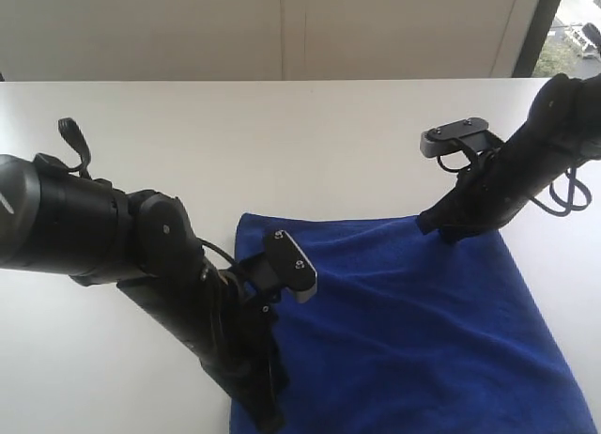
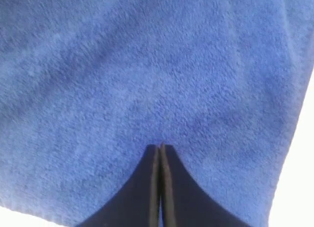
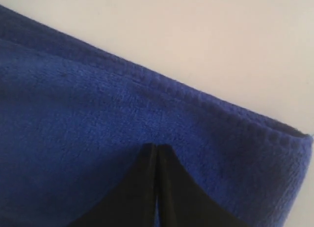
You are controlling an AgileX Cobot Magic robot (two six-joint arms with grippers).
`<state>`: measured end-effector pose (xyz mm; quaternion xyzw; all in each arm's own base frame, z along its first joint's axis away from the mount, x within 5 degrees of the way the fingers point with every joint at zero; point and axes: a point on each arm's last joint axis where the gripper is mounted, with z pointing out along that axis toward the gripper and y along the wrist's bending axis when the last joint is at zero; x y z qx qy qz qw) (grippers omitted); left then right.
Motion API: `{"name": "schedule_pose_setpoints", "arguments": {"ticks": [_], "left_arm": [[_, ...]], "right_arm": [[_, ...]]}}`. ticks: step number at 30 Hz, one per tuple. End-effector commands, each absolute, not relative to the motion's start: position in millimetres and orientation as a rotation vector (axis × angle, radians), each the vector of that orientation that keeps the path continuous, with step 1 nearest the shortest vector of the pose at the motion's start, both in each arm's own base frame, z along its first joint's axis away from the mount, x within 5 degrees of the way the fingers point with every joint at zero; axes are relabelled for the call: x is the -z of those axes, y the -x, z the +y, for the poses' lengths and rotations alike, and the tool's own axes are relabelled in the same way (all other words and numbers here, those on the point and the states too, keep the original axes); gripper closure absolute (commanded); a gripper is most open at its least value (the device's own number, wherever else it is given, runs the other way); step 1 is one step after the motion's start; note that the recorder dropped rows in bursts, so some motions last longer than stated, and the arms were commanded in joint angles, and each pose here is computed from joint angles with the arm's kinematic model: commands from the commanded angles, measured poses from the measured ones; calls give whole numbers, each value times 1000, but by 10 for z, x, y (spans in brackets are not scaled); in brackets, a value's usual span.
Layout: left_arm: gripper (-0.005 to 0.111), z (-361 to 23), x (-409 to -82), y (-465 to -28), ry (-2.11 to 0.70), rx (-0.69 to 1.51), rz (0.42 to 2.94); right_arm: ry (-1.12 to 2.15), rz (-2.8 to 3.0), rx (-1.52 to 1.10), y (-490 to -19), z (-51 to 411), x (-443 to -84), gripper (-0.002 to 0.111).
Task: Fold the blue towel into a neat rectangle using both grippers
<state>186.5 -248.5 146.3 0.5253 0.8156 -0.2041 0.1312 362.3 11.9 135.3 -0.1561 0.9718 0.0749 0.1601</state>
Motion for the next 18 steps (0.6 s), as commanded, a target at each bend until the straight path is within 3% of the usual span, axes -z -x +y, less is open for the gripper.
{"name": "schedule_pose_setpoints", "arguments": {"ticks": [1,18], "left_arm": [[107,-2426,-1384,-1766,-1551,609,2423],[107,-2338,-1291,-1683,-1565,604,2473]], "right_arm": [[444,2762,-197,-3650,90,-1335,108],[476,2751,-133,-3667,56,-1319,108]]}}
